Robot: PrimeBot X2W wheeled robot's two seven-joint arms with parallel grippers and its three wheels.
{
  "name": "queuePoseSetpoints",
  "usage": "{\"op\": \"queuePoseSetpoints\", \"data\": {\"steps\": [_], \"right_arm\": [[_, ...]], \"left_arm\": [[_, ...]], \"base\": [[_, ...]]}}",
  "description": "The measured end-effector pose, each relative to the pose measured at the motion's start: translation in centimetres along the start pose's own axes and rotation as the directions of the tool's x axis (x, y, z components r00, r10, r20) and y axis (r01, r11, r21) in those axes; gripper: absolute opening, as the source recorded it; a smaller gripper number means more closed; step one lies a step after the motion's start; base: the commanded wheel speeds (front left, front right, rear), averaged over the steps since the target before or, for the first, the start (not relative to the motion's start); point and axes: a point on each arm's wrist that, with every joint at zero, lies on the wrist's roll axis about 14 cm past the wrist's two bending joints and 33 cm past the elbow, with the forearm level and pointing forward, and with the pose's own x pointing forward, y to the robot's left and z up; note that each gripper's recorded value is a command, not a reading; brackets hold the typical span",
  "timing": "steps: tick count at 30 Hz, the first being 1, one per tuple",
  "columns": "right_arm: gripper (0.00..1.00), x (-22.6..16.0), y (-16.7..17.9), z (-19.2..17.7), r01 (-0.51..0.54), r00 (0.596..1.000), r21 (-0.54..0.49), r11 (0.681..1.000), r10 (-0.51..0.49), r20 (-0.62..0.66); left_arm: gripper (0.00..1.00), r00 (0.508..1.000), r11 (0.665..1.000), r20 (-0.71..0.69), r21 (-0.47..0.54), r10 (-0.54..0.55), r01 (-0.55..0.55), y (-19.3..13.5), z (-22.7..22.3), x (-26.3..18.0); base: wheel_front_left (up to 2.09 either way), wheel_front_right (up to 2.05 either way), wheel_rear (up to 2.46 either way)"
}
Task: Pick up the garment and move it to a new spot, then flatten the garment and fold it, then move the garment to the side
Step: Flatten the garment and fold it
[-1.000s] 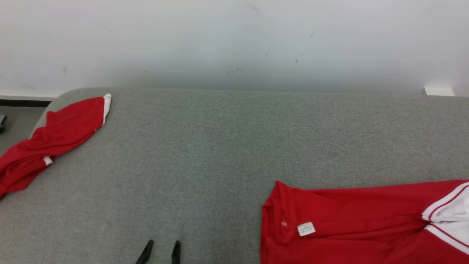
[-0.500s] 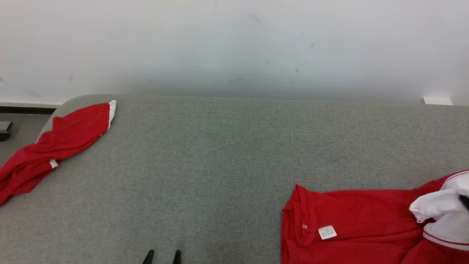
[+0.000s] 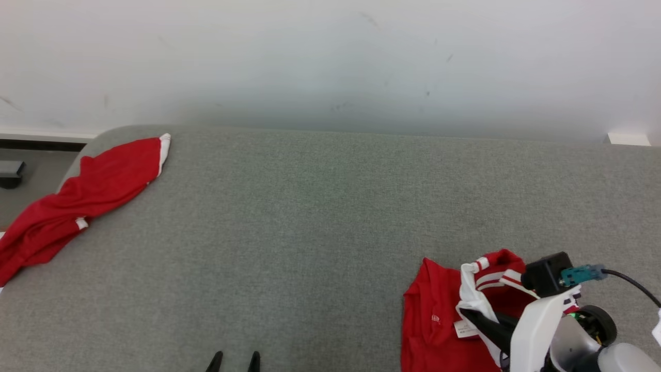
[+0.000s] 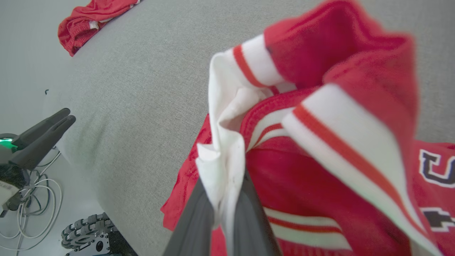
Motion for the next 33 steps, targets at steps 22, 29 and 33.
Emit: {"op": "queuePoseSetpoints", "data": {"steps": [22,29,33], "right_arm": [[1.00,5.2,6.7,1.8,-0.128,0.986,0.014,0.992,0.126,0.110],[1.00,1.8,7.6,3.5,-0.157,0.955,0.024,0.987,0.146,0.256],[1.00,0.1,6.7,1.7,-0.114,0.972,-0.013,0.993,0.115,0.203]], "left_arm": [[1.00,0.999,0.999,-0.019,-0.008,0.030,-0.031,0.6,-0.7,-0.6],[1.00,0.999,0.999,-0.018,-0.006,0.038,-0.038,0.7,-0.8,-1.0],[1.00,0.999,1.000,-0.025,-0.010,0.029,-0.029,0.4,-1.0,-1.1]], "base": [[0.00,0.00,0.00],[0.00,0.00,0.00],[0.00,0.00,0.00]]}}
